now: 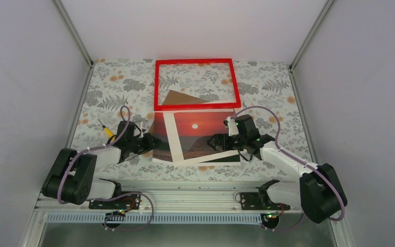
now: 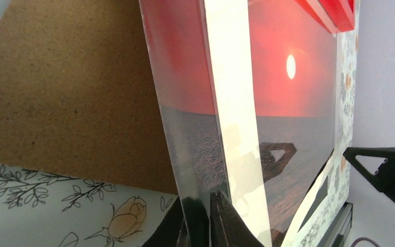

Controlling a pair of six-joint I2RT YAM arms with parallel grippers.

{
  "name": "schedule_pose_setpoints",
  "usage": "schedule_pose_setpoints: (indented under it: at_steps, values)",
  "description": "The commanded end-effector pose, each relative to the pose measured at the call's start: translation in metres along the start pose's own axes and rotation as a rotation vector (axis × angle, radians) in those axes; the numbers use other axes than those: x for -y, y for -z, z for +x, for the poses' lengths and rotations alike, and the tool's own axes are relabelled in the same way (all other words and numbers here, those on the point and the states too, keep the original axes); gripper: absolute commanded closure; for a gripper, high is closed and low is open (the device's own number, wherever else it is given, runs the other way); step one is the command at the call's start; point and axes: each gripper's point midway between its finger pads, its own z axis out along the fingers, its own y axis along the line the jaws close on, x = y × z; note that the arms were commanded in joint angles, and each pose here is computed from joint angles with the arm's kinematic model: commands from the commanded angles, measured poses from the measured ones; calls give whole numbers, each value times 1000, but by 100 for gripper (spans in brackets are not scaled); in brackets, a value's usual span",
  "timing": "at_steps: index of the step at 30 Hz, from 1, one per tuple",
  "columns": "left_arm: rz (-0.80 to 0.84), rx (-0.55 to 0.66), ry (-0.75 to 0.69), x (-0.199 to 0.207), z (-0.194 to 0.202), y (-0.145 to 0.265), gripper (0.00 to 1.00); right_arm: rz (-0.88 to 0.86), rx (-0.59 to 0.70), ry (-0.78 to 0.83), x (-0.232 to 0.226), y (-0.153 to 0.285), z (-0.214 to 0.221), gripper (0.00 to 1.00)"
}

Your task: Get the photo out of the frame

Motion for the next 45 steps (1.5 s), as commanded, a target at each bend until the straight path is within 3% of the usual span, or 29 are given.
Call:
schedule_pose_setpoints:
  at_steps: [1, 4, 11, 24, 34, 45]
  values:
    - [-19, 38, -45, 3, -8, 6, 92, -25, -3, 22, -4, -3, 2, 0]
    - [-36, 41, -53, 3, -10, 8, 97, -21, -3, 23, -4, -2, 3, 0]
    - [-112, 62, -68, 2, -12, 23, 98, -26, 8, 28, -6, 1, 2, 0]
    - [-430, 201, -73, 7, -33, 101, 98, -55, 20, 44, -12, 3, -1, 0]
    - [-407, 360, -101, 59, -51, 163, 98, -67, 29, 57, -17, 7, -4, 0]
    - [-565, 572, -158, 99, -82, 249, 98, -74, 29, 58, -20, 10, -5, 0]
